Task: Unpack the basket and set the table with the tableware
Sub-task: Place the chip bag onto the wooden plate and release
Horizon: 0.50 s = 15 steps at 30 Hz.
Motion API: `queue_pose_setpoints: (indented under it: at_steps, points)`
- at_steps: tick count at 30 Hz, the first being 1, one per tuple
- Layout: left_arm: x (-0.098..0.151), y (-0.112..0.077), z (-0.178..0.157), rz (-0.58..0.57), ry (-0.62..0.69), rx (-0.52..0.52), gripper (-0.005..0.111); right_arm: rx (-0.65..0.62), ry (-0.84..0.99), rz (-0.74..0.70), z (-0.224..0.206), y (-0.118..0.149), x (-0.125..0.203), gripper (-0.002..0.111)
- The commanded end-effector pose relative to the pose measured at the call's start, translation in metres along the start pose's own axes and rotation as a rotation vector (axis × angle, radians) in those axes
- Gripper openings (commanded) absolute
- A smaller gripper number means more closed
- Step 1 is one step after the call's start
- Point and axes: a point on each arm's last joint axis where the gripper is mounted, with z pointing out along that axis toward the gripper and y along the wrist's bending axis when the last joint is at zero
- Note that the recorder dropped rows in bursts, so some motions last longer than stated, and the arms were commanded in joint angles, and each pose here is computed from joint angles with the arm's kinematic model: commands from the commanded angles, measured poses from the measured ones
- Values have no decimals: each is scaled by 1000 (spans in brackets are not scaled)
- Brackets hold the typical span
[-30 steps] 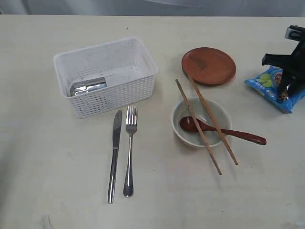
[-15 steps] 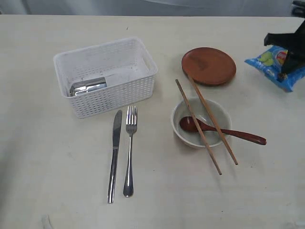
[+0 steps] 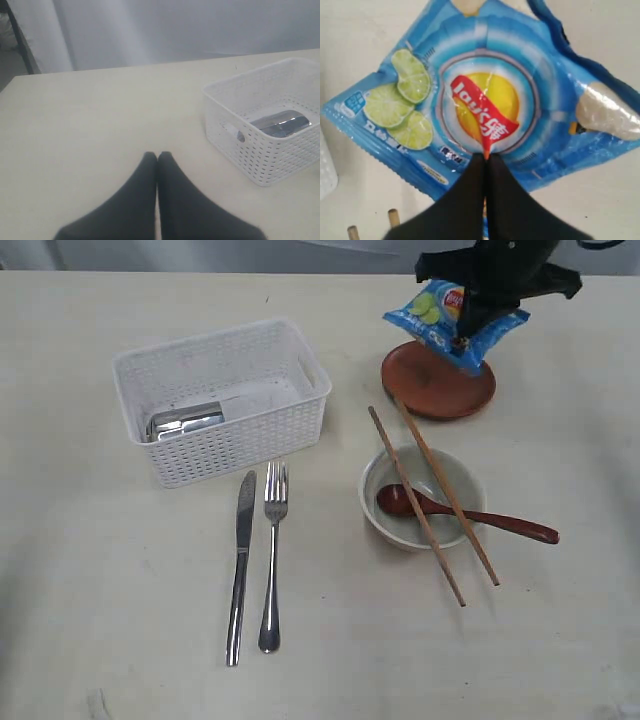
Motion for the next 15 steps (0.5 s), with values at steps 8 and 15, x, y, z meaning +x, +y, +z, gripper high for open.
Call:
queue_pose_setpoints:
  at_steps: [8,15]
  points:
    - [0,0,0,1,-9,-3,0,-53,65,-11,36,9,-8,33]
    - [0,0,0,1,-9,-3,0,-74,61,-20,25,14,-7,53]
